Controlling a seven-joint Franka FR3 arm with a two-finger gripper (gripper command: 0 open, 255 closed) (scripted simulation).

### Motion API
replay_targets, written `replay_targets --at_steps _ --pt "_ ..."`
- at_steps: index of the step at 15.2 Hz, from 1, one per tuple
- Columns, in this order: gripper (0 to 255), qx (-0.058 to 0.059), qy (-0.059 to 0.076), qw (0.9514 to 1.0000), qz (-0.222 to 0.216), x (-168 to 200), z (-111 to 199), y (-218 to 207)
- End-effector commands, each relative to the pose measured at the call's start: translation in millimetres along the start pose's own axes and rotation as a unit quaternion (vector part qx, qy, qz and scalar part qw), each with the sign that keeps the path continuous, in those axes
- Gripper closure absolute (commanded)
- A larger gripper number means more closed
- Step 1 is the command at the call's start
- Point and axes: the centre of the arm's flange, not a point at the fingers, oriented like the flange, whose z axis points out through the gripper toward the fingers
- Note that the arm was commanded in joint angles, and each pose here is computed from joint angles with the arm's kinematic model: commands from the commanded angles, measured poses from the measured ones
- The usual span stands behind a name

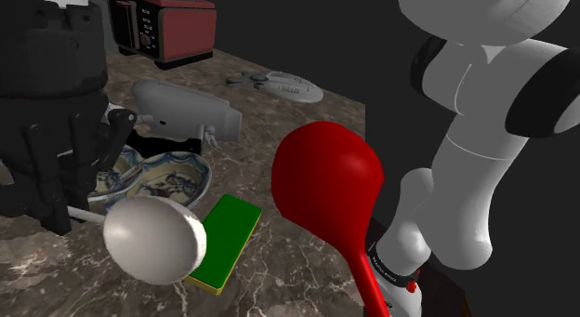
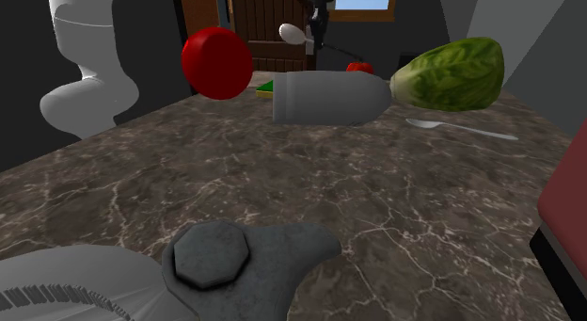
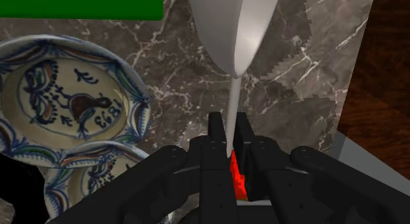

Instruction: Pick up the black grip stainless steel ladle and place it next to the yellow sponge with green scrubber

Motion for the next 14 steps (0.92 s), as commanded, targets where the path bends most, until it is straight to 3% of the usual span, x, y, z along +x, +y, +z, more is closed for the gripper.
replay_targets --at_steps 1,6,14 --pt "255 0.0 0.0 1.0 0.001 -7 4 -24" --pt "255 0.0 0.0 1.0 0.001 -21 11 -88" --pt "255 0.0 0.0 1.0 0.001 -21 49 -89"
